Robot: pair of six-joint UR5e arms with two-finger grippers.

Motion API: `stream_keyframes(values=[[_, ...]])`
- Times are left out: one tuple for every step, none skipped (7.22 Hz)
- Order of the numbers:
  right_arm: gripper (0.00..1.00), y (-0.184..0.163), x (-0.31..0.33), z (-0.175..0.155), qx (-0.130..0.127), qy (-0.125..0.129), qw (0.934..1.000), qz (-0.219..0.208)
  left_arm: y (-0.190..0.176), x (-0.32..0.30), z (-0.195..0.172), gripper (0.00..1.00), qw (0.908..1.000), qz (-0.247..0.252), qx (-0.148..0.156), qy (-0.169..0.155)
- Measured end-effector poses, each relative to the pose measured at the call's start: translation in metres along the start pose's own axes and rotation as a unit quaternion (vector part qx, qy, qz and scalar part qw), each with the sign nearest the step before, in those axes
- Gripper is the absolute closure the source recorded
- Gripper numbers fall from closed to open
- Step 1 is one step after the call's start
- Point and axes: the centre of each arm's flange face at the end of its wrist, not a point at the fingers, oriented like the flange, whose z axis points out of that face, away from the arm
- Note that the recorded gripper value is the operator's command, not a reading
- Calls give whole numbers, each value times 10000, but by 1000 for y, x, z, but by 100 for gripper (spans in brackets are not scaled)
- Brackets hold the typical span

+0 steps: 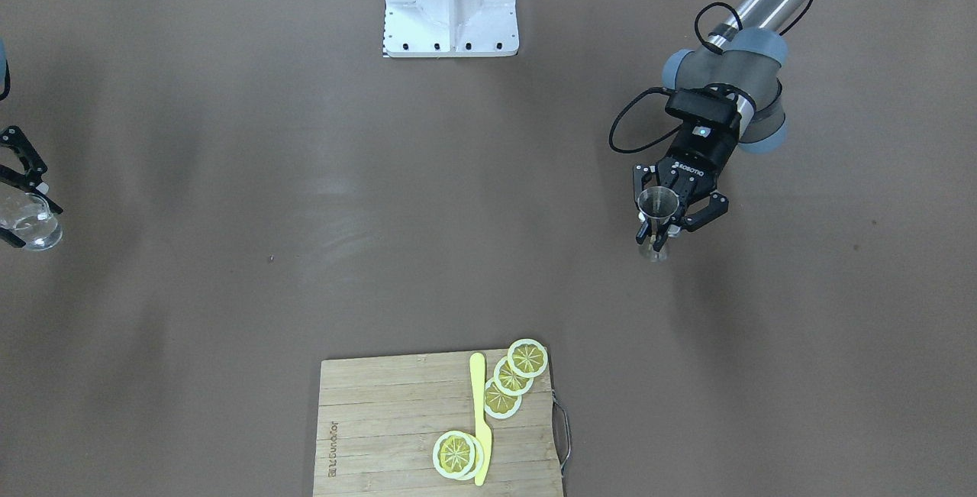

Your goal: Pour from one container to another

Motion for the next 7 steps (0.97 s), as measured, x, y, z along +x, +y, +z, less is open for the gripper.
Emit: stream_keyframes(values=[[100, 11, 2, 4, 113, 24, 9998, 130, 7, -6, -9, 100, 9996, -11, 28, -279], [100, 19, 4, 8, 216, 25, 9994, 276, 14, -11, -17, 100, 9990, 8, -9, -458], [100, 24, 3, 12, 303, 20, 9986, 425, 20, -14, -20, 100, 9984, 64, -112, -552], [100, 28, 2, 18, 383, 18, 9978, 536, 25, -14, -19, 100, 9978, 144, -271, -595], [100, 31, -1, 29, 492, 4, 9969, 622, 30, -12, -15, 100, 9967, 243, -466, -615], [100, 32, -7, 43, 610, -15, 9957, 701, 35, -8, -12, 100, 9955, 329, -639, -616], [100, 30, -14, 56, 697, -24, 9946, 762, 39, -1, -11, 100, 9947, 378, -755, -581]])
